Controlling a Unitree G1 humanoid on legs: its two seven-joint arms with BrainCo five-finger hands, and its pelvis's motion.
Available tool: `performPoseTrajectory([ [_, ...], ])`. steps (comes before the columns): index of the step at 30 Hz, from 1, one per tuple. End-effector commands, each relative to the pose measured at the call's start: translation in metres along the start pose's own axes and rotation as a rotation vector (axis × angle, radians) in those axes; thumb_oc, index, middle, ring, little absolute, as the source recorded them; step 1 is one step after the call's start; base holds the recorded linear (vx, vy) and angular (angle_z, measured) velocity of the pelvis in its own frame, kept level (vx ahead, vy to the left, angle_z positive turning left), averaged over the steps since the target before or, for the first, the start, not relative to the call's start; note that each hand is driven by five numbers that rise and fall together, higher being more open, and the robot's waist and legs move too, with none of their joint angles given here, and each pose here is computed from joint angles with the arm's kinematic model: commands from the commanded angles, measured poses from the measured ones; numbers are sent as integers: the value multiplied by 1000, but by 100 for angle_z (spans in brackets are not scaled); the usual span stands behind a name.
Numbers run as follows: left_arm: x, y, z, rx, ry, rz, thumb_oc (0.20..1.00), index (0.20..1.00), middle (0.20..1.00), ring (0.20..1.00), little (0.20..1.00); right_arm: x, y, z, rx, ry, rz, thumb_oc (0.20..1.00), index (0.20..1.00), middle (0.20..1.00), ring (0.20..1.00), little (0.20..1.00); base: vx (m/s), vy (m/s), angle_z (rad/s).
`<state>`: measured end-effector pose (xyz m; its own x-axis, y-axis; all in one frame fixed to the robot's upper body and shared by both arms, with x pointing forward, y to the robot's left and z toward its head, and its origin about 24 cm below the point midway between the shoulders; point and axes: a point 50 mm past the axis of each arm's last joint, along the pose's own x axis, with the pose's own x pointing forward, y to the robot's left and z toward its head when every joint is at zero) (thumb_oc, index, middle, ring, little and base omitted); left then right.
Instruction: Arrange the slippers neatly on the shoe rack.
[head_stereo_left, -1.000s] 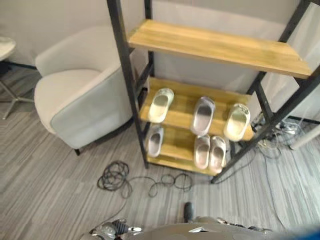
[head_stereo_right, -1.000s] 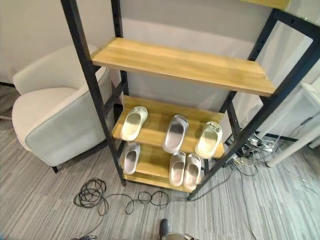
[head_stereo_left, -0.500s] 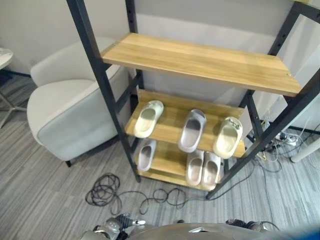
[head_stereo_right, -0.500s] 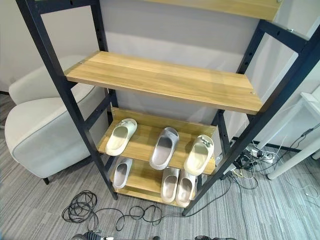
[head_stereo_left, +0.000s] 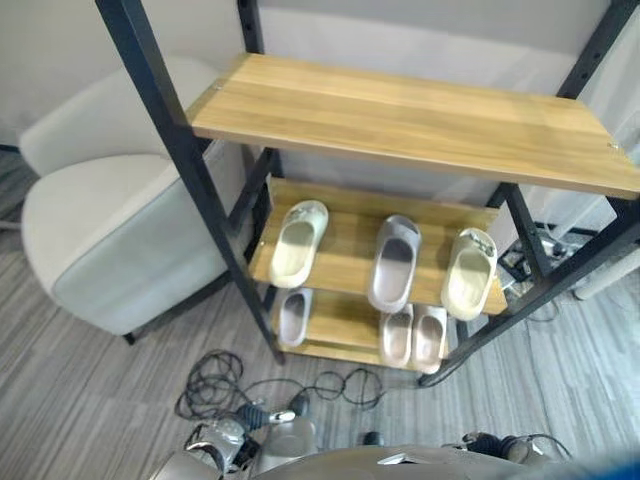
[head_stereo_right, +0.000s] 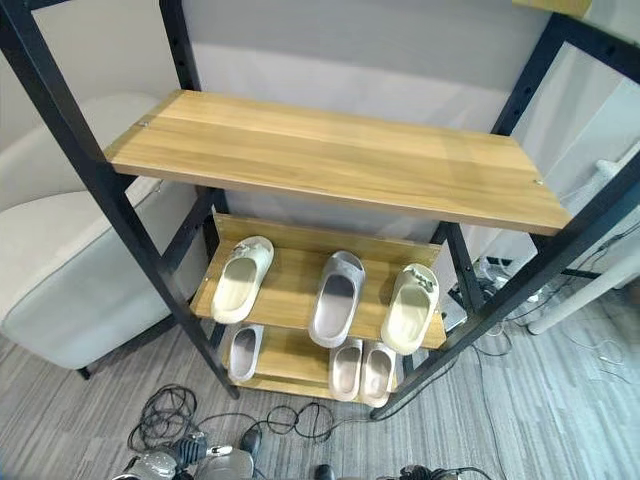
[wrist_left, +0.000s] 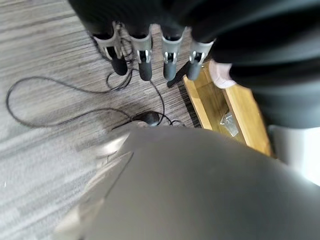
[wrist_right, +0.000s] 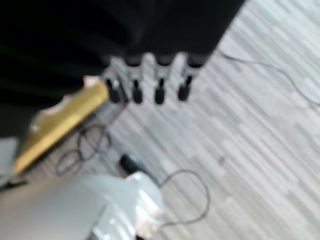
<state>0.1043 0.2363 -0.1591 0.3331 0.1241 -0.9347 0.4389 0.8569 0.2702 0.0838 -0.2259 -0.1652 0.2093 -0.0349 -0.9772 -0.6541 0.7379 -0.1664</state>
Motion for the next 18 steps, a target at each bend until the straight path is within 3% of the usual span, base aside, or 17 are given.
performPoseTrajectory([
  [1,-1,-12,-10,78,45,-47,1000,1000,1000,1000,1000,-1,-10,9,-43,-50,-30,1000,1000,1000,1000,1000,82,143,-6],
  [11,2,-11,10,121,-22,-41,1000,1000,1000,1000,1000,-3,-23,53,-126,-195,-81,1000,1000,1000,1000,1000,37,103,-11],
  [18,2,-22,14,165,-35,-83,1000,1000,1000,1000,1000,0,-2,51,-196,-184,-8,1000,1000,1000,1000,1000,25,63,-7],
])
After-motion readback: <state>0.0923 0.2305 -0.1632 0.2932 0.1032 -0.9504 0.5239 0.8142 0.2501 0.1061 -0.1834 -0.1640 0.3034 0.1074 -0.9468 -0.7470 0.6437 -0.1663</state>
